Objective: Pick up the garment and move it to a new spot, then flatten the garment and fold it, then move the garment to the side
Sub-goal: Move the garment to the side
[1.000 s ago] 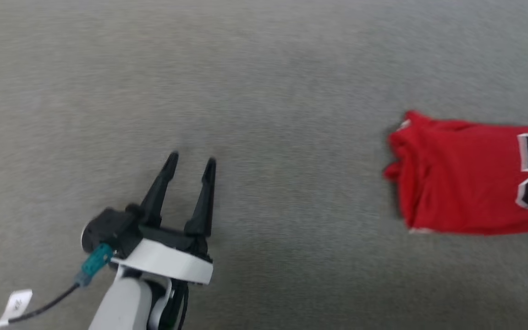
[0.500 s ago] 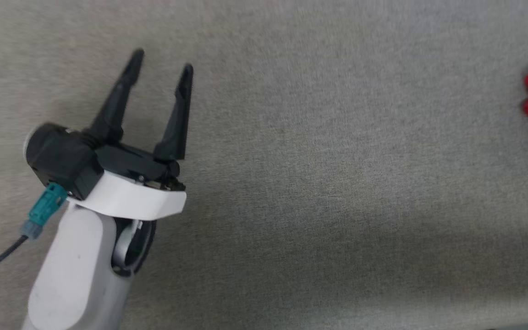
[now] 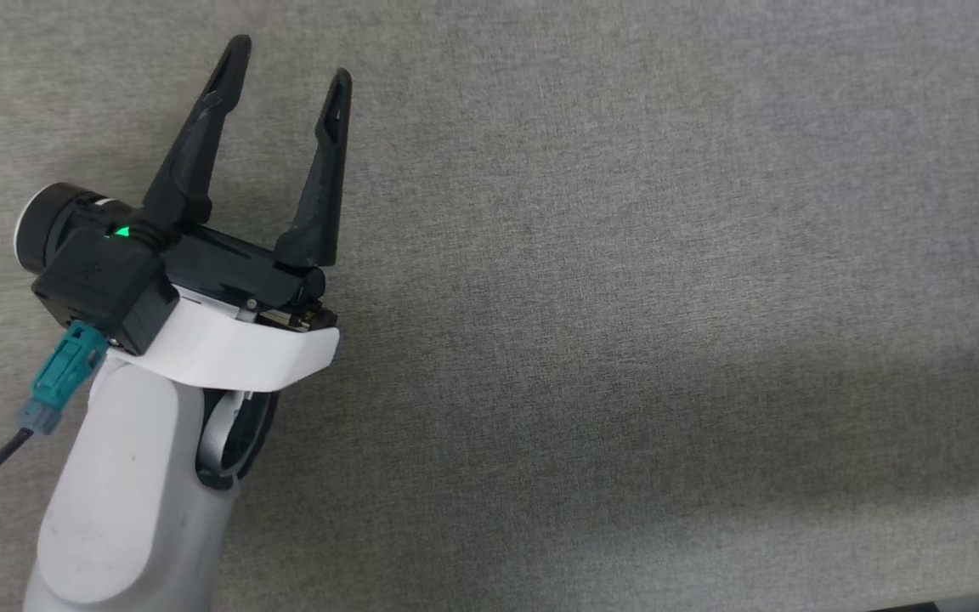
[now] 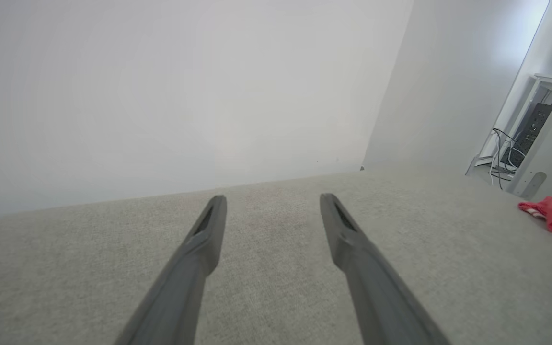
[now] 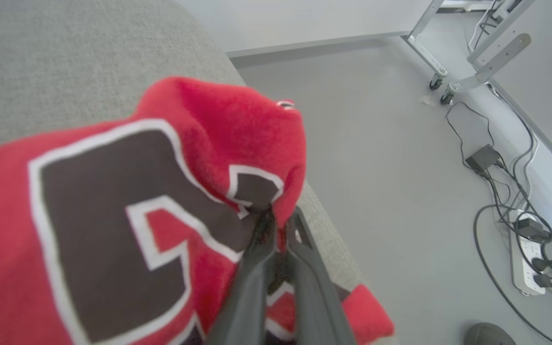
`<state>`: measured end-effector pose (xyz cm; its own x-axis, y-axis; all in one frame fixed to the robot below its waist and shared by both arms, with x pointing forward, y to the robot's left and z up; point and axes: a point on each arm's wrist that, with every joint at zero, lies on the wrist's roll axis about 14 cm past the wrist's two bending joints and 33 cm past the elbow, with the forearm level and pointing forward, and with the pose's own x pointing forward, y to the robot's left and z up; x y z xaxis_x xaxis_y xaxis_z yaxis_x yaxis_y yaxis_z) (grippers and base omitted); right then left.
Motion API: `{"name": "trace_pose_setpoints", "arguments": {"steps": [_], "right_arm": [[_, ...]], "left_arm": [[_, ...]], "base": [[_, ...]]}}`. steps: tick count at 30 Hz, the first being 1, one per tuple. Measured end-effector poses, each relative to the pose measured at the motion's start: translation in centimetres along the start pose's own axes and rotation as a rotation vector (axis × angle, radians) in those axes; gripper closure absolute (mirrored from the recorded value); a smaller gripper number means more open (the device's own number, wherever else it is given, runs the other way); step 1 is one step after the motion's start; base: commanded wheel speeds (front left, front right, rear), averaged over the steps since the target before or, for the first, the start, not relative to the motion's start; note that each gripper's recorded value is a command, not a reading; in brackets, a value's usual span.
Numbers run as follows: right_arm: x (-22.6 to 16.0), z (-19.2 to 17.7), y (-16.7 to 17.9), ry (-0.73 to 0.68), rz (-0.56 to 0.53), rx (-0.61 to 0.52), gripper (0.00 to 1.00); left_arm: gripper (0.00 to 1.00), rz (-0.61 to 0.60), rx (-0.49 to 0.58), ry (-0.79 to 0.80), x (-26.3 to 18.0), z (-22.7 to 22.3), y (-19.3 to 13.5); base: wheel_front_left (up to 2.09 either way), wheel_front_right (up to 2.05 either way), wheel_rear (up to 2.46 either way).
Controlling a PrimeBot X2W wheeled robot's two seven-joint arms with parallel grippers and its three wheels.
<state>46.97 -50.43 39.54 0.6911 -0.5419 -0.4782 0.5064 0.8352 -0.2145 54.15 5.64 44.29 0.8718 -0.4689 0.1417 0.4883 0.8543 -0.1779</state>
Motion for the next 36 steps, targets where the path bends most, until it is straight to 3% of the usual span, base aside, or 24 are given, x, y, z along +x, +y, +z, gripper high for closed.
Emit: {"name": "trace_pose_setpoints", "arguments": {"steps": [13,22,28,36], "right_arm": [[-3.8,2.7,0.4,-0.097,0.069,-0.077,0.00],[-9.8,1.9,7.7,-0.244,0.327,-0.043,0.00],[-15.0,0.5,12.4,-0.306,0.503,0.019,0.00],[-21.2,2.7,17.1,-0.459,0.654,0.127,0.00]], "left_arm": [[0.00,0.069,-0.014,-0.068,-3.3,5.9,-1.2],[0.00,0.161,-0.036,0.026,-10.1,5.8,-2.2],[0.00,0.291,-0.033,0.093,-16.4,5.2,-0.9],[0.00,0.395,-0.020,0.094,-21.1,5.8,0.3]], "base": [[0.00,0.00,0.00],[0.00,0.00,0.00],[0.00,0.00,0.00],[0.00,0.00,0.00]]}}
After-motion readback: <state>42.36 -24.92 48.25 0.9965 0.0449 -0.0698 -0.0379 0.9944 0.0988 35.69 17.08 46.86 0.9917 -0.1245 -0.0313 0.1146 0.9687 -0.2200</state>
